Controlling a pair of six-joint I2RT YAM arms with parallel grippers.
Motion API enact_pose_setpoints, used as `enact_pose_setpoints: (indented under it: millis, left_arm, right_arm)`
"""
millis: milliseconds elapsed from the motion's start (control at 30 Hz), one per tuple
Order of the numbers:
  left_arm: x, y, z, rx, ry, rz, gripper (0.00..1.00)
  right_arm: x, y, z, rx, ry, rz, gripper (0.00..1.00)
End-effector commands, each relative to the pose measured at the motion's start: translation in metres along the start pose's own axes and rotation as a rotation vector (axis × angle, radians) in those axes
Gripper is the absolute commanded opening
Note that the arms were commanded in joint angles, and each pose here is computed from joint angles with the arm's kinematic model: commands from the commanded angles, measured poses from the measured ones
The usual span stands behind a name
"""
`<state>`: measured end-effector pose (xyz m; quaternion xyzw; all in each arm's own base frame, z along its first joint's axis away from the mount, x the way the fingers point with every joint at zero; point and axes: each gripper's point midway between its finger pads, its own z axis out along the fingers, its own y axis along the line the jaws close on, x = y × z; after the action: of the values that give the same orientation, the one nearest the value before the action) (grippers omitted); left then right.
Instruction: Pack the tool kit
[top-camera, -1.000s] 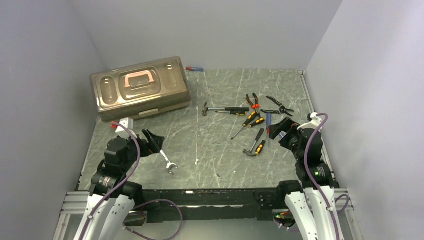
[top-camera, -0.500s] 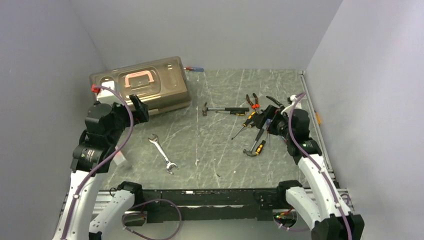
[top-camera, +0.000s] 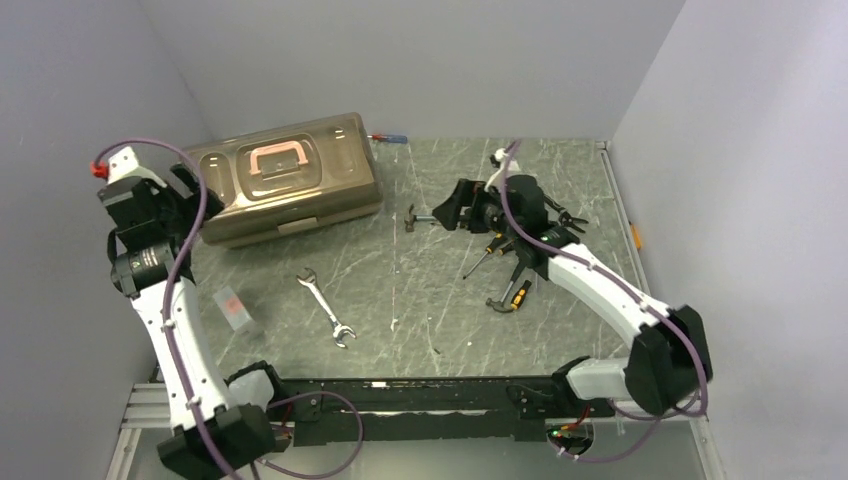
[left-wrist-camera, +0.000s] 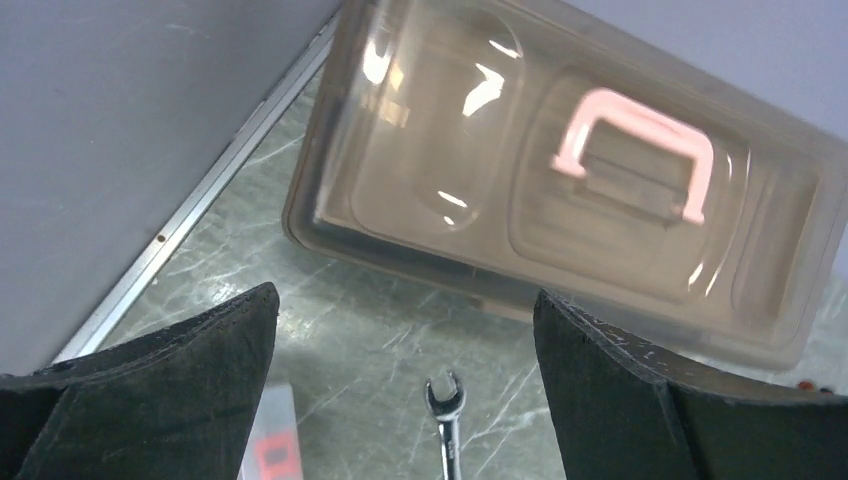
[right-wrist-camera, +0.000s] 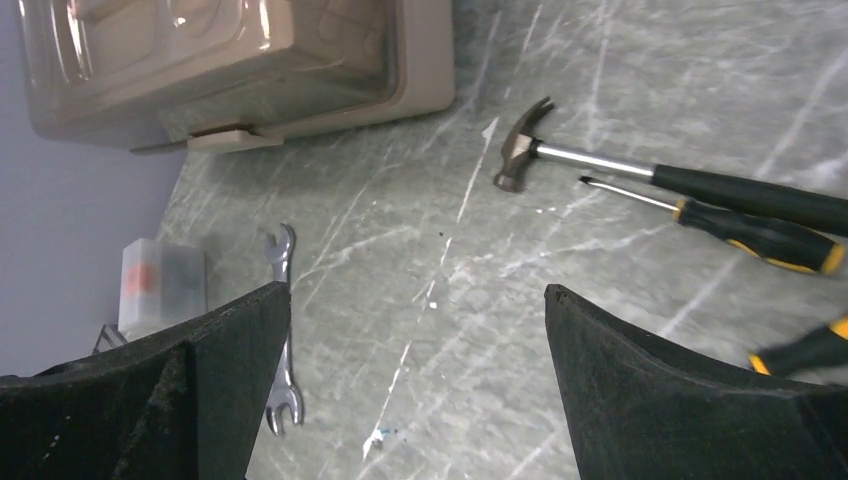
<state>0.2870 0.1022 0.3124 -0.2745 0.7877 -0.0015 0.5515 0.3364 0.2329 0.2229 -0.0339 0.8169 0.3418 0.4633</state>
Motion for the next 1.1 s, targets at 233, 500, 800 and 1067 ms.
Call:
enact_pose_setpoints:
  millis: [233,500,800,1067]
  left_arm:
    - [-0.033,0.017,0.041,0.234,-0.071,-0.265,0.99]
    - [-0.012,0.022,0.075,0.305,0.046,-0.315,0.99]
    - [0.034,0.030,0.116,0.272,0.218,-0.362,0.99]
    - [0.045,0.043,0.127,0.120,0.252,-0.250,0.97]
  right_arm:
    - [-0.023,0.076,0.109,-0.198,0.000,-0.015,1.00]
    - [-0.030,0.101,0.163,-0.333,-0.011,-0.032,1.00]
    - [-0.019,0.105,0.199,-0.334,0.050,-0.040,1.00]
    - [-0.019,0.097,0.205,-0.299,0.088,-0.059,1.00]
